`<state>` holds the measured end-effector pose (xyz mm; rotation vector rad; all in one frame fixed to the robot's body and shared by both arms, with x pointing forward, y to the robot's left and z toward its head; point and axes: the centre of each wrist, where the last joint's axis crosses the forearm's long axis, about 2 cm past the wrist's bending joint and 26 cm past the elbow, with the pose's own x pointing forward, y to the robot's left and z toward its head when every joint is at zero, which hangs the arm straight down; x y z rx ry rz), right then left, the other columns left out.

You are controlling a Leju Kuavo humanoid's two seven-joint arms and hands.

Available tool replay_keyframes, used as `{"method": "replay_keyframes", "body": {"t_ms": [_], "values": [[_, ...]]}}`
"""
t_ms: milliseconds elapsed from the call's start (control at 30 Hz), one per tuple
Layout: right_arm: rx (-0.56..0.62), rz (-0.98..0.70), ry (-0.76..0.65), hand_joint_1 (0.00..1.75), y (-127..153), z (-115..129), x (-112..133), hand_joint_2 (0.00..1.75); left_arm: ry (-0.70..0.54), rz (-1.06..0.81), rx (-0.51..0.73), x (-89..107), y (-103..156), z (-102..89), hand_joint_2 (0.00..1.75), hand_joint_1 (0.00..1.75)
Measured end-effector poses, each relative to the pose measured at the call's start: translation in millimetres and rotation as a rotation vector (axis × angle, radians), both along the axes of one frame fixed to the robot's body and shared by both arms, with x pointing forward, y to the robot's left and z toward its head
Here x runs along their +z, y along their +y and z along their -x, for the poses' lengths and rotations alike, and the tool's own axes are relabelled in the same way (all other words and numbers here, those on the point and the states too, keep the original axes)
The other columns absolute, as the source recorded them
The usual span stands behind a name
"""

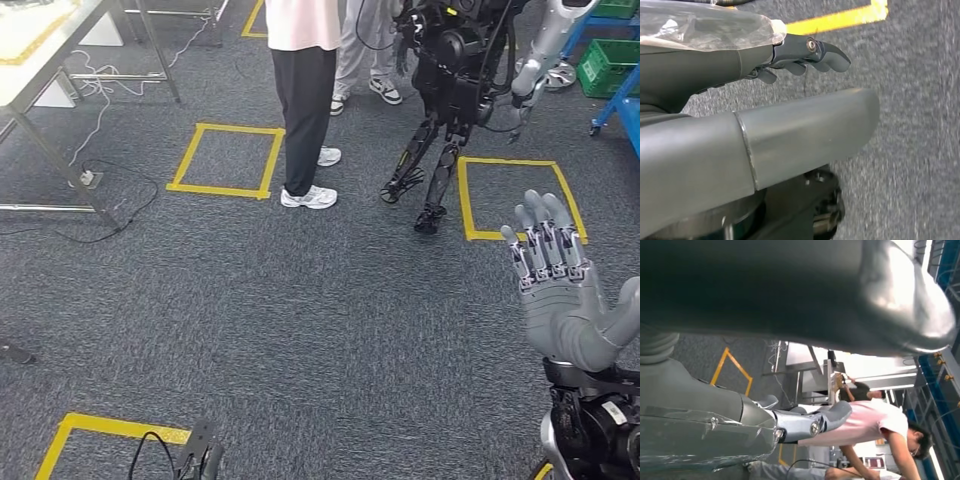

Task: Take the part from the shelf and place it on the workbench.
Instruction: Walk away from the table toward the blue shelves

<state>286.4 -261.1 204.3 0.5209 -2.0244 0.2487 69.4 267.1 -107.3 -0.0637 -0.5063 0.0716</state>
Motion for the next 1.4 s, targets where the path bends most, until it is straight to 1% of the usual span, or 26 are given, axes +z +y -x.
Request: {"method": "replay_keyframes", "body": {"t_ms": [1233, 1400], "values": [[-0.005, 0.000, 0.000, 0.00, -0.2, 0.7, -0.4, 0.00, -0.014, -0.013, -0.021, 0.2, -1.3, -0.8, 0.00, 0.00], [-0.006, -0.007, -0.010, 0.00, -0.3, 2.4, 1.7, 0.00, -0.022, -0.017, -0.033, 0.6, -1.5, -3.4, 0.00, 0.00]]}}
